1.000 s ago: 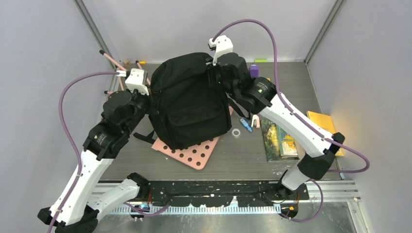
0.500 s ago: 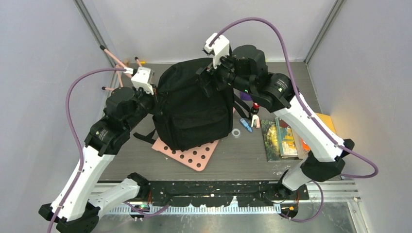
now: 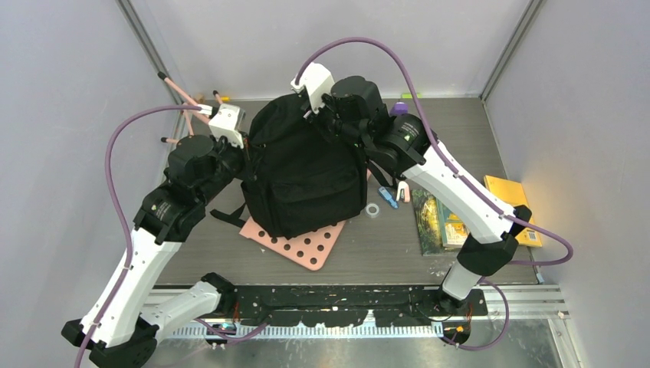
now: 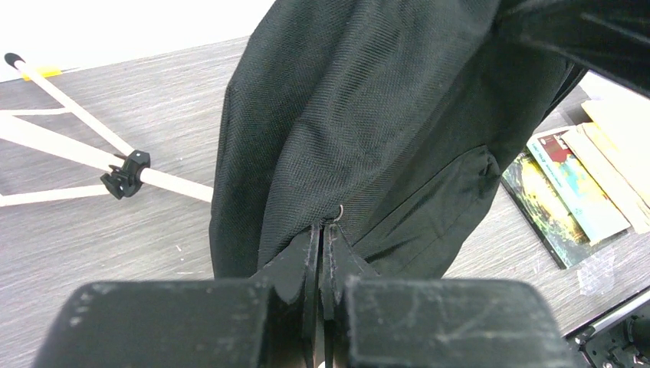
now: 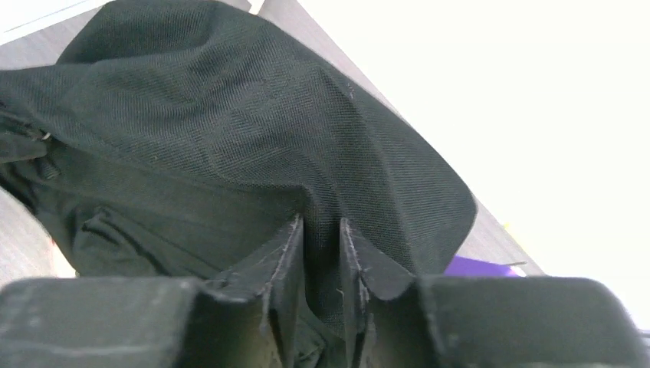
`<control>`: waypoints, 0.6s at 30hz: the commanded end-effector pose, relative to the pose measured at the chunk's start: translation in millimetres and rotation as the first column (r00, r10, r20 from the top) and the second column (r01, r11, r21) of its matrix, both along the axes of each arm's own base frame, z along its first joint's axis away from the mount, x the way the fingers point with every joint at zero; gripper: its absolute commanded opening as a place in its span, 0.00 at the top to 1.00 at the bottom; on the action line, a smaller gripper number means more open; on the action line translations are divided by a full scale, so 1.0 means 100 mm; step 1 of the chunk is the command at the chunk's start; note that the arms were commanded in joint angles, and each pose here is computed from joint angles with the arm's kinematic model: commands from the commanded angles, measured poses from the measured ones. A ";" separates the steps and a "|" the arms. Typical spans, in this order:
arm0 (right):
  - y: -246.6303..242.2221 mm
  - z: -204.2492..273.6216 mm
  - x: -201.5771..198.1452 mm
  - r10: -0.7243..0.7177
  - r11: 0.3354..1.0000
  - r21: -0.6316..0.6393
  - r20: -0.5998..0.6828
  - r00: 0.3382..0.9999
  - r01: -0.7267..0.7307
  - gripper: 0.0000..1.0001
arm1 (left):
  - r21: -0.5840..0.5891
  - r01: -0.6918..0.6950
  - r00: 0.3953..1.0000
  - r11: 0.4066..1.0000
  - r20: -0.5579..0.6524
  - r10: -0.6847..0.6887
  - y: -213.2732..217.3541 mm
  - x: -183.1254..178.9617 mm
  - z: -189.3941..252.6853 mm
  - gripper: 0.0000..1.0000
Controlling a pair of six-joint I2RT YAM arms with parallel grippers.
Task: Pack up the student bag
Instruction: Unzip the student bag at the center of the board.
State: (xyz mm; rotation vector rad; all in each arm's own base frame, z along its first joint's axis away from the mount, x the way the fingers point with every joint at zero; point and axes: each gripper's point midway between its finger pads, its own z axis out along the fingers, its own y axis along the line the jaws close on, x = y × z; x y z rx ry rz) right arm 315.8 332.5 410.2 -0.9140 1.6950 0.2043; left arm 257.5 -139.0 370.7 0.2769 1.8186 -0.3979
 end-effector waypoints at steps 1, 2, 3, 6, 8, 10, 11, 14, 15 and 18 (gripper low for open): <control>-0.10 0.33 0.18 -0.121 0.991 0.065 0.128 0.984 0.113 0.80 | 0.011 -0.004 1.000 1.000 0.019 0.004 0.04 -0.02 0.08 1.00; -0.13 0.35 0.21 -0.146 0.988 0.072 0.135 0.980 0.137 0.90 | 0.015 -0.009 1.000 1.000 0.014 0.009 0.05 -0.02 0.07 1.00; -0.14 0.40 0.23 -0.163 0.984 0.090 0.145 0.976 0.151 0.94 | 0.021 -0.014 1.000 1.000 0.007 0.014 0.07 -0.02 0.05 1.00; -0.28 0.55 0.30 -0.266 0.959 0.146 0.174 0.948 0.242 1.00 | 0.045 -0.026 0.999 0.999 -0.026 0.027 0.10 -0.03 -0.06 1.00; -0.38 0.67 0.35 -0.341 0.933 0.190 0.195 0.920 0.305 1.00 | 0.055 -0.030 0.999 0.998 -0.042 0.032 0.12 -0.05 -0.11 1.00; -0.46 0.77 0.42 -0.416 0.900 0.232 0.213 0.884 0.368 1.00 | 0.068 -0.039 0.997 0.997 -0.067 0.044 0.16 -0.08 -0.17 1.00; -0.50 0.82 0.43 -0.439 0.889 0.246 0.218 0.872 0.386 1.00 | 0.077 -0.050 0.995 0.996 -0.082 0.057 0.18 -0.10 -0.20 1.00; -0.57 0.89 0.49 -0.508 0.851 0.276 0.222 0.832 0.446 1.00 | 0.107 -0.084 0.985 0.991 -0.142 0.099 0.29 -0.19 -0.33 1.00; -0.60 0.95 0.50 -0.529 0.837 0.296 0.220 0.820 0.460 1.00 | 0.113 -0.093 0.982 0.989 -0.153 0.110 0.32 -0.21 -0.35 1.00; -0.60 0.98 0.53 -0.560 0.814 0.320 0.211 0.801 0.485 1.00 | 0.132 -0.109 0.966 0.985 -0.219 0.136 0.41 -0.35 -0.51 1.00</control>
